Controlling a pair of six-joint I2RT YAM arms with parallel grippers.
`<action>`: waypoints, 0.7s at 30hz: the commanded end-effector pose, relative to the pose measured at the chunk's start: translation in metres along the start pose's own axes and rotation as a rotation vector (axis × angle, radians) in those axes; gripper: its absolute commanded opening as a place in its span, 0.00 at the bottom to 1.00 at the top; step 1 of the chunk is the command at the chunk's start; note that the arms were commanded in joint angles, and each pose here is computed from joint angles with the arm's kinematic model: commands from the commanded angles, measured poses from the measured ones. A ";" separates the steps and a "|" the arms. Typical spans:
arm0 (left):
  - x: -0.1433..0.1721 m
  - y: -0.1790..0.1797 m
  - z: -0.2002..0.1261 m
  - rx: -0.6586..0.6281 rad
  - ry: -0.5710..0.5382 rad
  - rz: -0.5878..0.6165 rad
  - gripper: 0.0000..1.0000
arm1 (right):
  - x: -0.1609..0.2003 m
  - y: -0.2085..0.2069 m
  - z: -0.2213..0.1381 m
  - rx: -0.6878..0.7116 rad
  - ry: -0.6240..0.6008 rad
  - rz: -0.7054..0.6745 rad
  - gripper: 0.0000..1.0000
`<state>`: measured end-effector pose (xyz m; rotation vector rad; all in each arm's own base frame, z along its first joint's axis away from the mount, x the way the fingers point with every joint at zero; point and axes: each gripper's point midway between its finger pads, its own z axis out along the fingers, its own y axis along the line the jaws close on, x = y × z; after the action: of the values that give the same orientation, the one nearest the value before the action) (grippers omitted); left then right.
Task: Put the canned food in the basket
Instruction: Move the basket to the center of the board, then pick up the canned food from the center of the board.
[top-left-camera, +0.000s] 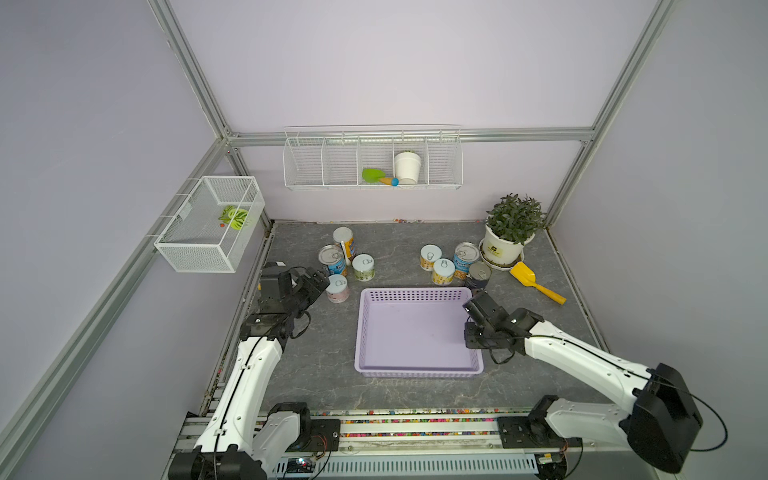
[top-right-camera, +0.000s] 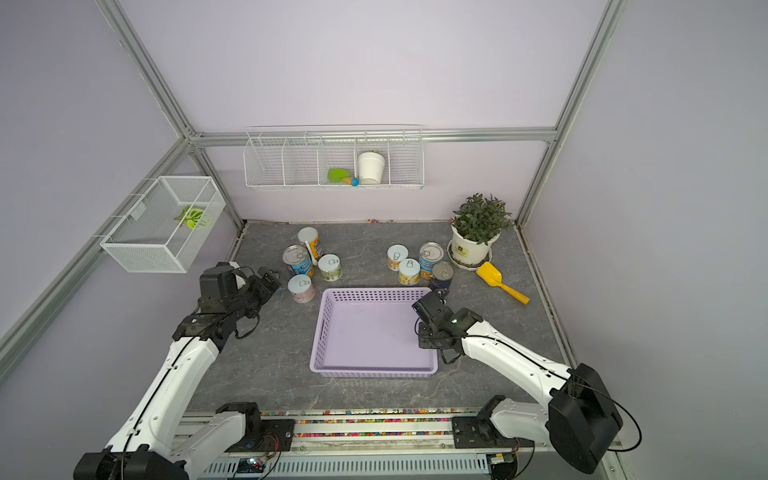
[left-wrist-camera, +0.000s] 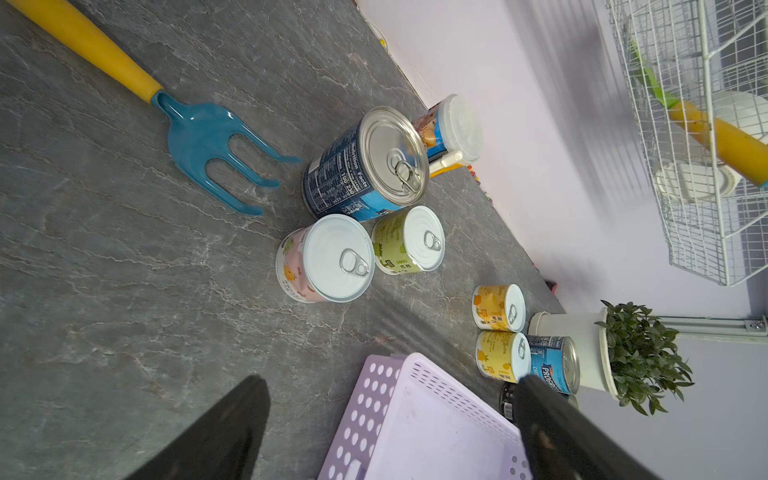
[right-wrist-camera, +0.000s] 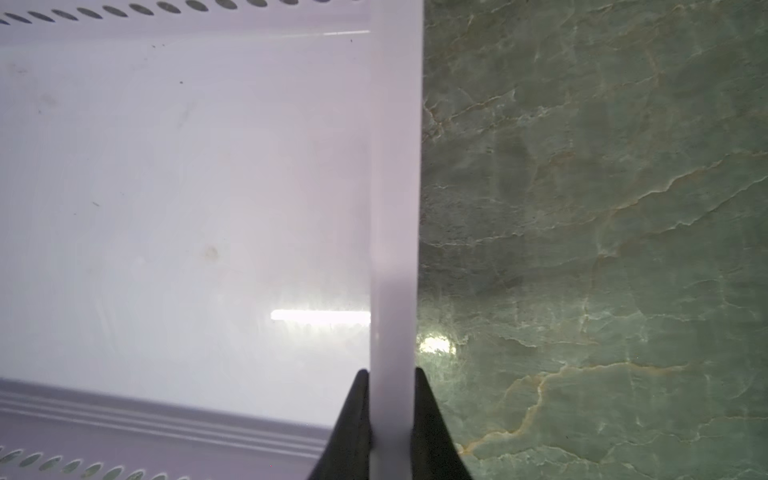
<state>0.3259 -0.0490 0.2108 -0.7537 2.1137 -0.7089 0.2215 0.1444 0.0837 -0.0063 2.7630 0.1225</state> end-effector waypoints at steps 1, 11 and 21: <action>-0.006 -0.009 -0.008 0.011 -0.021 0.015 0.97 | 0.009 -0.002 0.002 0.008 0.026 -0.013 0.19; -0.002 -0.002 0.001 -0.047 0.031 0.008 0.97 | -0.063 0.004 -0.081 0.019 -0.214 -0.067 0.74; 0.008 -0.007 0.017 -0.018 0.102 0.014 0.97 | -0.173 -0.008 -0.097 -0.012 -0.395 0.134 0.98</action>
<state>0.3311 -0.0554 0.1897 -0.7802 2.2273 -0.6992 0.3228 0.1304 0.2548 0.1317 2.3237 0.1741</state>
